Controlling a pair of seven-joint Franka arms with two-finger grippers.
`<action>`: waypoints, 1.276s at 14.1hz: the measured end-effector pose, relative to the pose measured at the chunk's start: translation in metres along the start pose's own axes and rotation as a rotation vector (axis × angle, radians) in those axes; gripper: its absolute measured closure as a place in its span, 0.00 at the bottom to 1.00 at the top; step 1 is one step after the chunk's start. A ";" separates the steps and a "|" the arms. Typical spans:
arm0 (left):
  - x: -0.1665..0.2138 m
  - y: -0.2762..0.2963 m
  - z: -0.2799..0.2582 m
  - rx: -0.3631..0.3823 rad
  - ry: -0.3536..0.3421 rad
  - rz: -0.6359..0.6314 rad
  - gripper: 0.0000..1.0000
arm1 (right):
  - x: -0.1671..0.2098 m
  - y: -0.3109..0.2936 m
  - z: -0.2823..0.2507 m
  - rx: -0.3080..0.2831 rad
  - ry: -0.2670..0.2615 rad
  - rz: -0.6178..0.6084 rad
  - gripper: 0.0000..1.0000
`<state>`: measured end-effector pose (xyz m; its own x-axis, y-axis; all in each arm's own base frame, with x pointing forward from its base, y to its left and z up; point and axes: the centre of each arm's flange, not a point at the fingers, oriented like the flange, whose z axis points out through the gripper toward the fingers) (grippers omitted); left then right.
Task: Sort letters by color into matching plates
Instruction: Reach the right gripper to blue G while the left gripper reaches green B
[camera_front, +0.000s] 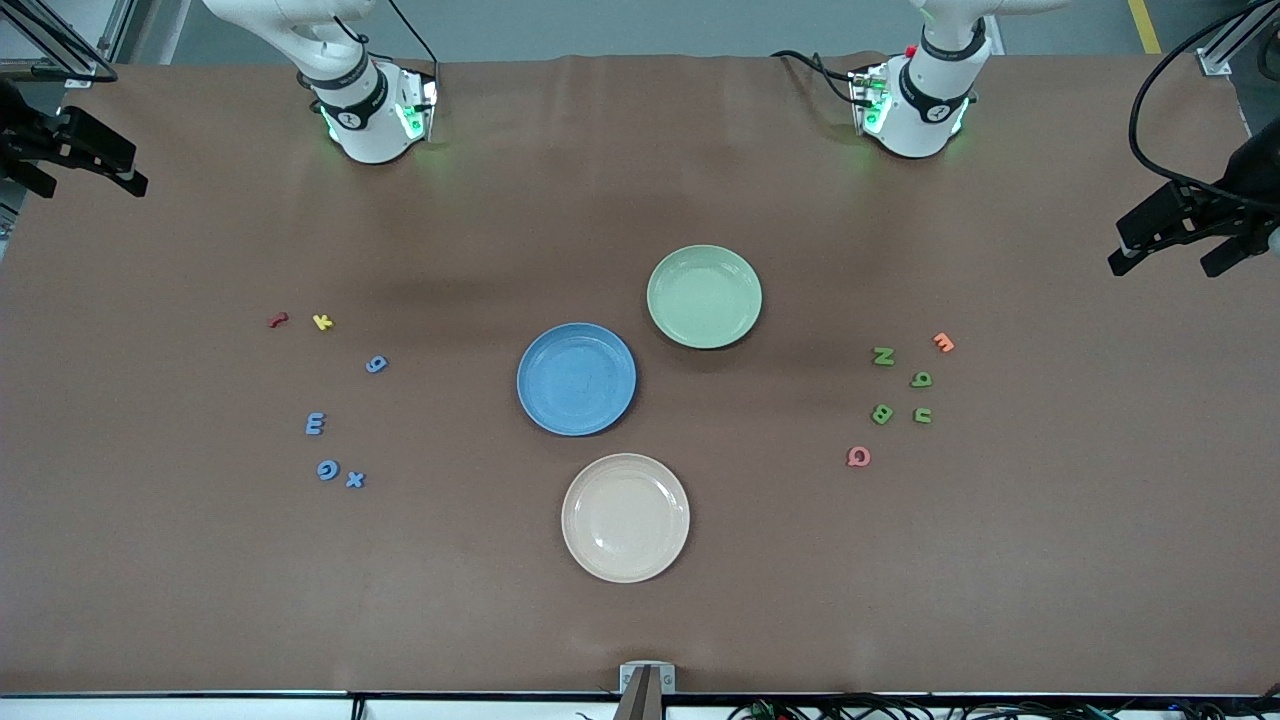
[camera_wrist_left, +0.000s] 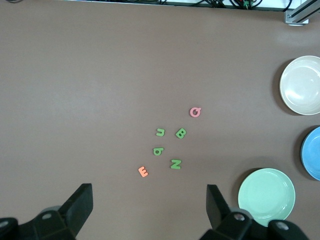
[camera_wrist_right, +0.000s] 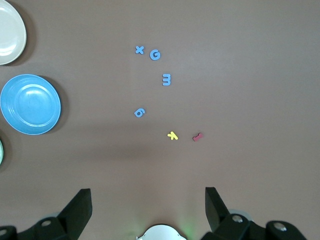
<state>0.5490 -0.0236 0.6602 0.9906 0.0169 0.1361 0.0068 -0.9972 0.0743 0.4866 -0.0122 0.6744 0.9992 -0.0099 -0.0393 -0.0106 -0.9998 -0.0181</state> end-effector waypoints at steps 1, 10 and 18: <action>0.000 0.000 0.000 0.000 0.000 0.000 0.00 | 0.000 0.000 0.000 0.000 0.000 0.000 0.00; 0.004 -0.011 0.022 0.004 -0.051 -0.022 0.00 | -0.001 0.000 0.001 0.000 -0.008 0.000 0.00; 0.010 0.015 0.186 0.003 -0.214 0.021 0.00 | -0.001 0.001 -0.002 0.000 -0.004 0.002 0.00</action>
<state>0.5848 -0.0519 0.4794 0.9970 -0.0189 -0.0755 -0.0135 -0.9974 0.0706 0.4853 -0.0130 0.6766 0.9990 -0.0117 -0.0430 -0.0125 -0.9998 -0.0183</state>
